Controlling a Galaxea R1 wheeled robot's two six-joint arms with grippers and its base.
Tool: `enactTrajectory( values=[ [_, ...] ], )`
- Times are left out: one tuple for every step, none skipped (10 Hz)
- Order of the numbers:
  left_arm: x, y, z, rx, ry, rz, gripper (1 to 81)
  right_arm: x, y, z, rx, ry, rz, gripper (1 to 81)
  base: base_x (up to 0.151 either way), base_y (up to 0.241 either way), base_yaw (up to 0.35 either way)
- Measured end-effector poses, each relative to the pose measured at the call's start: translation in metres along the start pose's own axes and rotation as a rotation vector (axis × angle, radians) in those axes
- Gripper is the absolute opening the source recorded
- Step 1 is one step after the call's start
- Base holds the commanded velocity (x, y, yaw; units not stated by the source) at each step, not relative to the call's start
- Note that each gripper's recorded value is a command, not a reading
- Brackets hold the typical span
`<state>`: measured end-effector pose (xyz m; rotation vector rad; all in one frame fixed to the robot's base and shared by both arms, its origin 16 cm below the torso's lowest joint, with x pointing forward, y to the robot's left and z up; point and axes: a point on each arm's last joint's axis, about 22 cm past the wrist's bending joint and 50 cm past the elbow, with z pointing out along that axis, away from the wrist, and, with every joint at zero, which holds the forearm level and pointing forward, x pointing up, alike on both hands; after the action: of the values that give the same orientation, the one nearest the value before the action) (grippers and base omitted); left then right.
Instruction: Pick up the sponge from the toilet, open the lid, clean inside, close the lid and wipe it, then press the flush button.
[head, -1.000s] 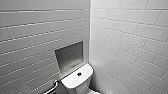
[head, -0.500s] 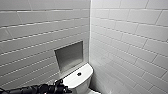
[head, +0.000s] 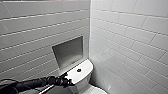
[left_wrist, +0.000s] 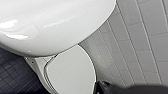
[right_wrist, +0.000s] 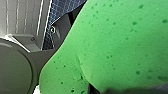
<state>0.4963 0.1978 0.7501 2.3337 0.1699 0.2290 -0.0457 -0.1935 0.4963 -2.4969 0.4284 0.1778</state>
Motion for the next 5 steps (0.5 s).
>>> enactTrajectory(
  values=[
    [0.013, 0.013, 0.006, -0.006, 0.000, 0.012, 1.0, 0.004, -0.001, 0.001, 0.001, 0.005, 0.001, 1.0, 0.000, 0.000, 0.000],
    [0.030, 0.023, 0.004, -0.008, 0.018, 0.013, 1.0, 0.006, 0.000, 0.001, -0.001, 0.006, -0.001, 1.0, 0.000, 0.000, 0.000],
    [0.044, 0.028, 0.000, -0.006, 0.037, 0.009, 1.0, 0.005, -0.001, 0.002, 0.001, 0.006, 0.000, 1.0, 0.000, 0.000, 0.000],
    [0.050, 0.030, 0.002, -0.005, 0.046, -0.005, 1.0, 0.004, -0.002, 0.002, 0.002, 0.005, 0.001, 1.0, 0.000, 0.000, 0.000],
    [0.052, 0.032, 0.010, -0.003, 0.043, -0.012, 1.0, 0.004, -0.003, 0.005, 0.001, 0.006, 0.000, 1.0, 0.000, 0.000, 0.000]
  ],
)
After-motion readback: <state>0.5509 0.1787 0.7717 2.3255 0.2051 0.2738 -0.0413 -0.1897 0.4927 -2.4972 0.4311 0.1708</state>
